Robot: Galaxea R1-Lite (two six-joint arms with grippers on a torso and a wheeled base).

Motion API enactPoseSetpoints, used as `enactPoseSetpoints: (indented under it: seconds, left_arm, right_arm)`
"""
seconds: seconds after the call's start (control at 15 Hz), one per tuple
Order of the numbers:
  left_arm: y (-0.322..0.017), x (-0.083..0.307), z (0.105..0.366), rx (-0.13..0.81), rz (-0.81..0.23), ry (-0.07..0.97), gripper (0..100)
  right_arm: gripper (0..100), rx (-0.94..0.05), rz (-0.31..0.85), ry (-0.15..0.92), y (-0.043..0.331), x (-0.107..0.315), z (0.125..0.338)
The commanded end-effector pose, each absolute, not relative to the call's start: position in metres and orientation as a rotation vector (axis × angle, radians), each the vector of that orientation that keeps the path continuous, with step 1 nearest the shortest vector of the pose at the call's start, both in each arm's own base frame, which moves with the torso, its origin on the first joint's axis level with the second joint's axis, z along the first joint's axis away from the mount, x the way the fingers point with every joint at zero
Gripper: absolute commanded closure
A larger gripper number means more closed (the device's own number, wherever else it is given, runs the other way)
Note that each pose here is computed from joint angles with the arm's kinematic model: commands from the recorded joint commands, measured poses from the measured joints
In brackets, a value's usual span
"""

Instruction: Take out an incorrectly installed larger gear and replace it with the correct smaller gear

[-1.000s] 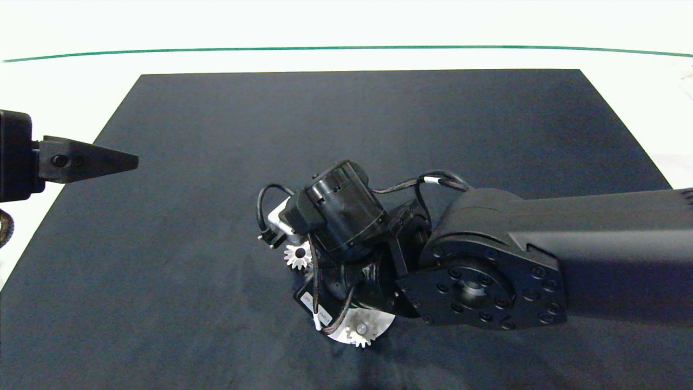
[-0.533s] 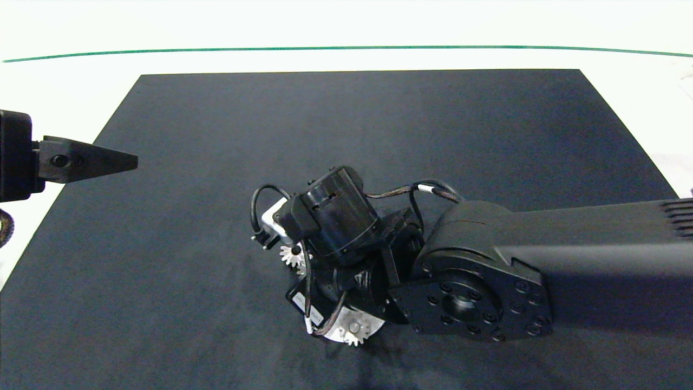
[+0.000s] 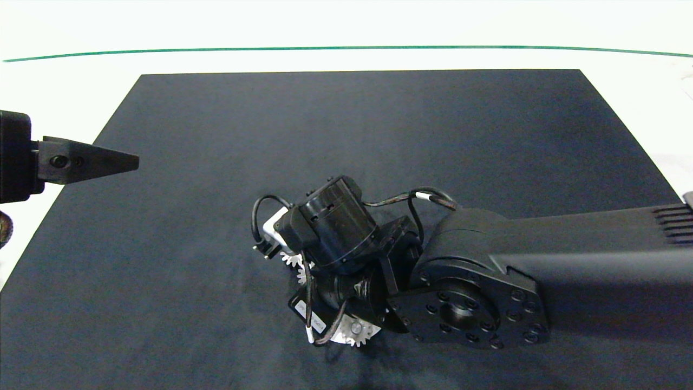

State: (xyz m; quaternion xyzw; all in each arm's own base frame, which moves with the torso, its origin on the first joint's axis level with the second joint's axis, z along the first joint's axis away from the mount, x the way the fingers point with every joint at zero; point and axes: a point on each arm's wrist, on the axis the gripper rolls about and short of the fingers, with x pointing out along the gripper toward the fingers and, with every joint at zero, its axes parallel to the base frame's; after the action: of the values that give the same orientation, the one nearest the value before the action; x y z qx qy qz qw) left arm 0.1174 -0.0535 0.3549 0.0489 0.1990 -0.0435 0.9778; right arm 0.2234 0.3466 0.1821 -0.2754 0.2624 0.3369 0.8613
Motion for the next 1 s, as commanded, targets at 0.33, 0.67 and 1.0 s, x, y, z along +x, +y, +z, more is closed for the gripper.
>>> enactPoseSetpoints:
  seconds: [0.33, 0.67, 1.0]
  left_arm:
    - [-0.054, 0.118, 0.353, 0.101, -0.086, 0.408, 0]
    - [-0.049, 0.110, 0.358, 0.083, -0.080, 0.372, 0]
    - [-0.020, 0.057, 0.373, -0.010, -0.062, 0.197, 0]
  right_arm:
    - [0, -0.559, 0.705, 0.539, 0.331, 0.213, 0.197]
    - [0, -0.518, 0.564, 0.561, 0.250, 0.176, 0.218]
    - [0, -0.382, 0.395, 0.491, 0.154, 0.136, 0.243]
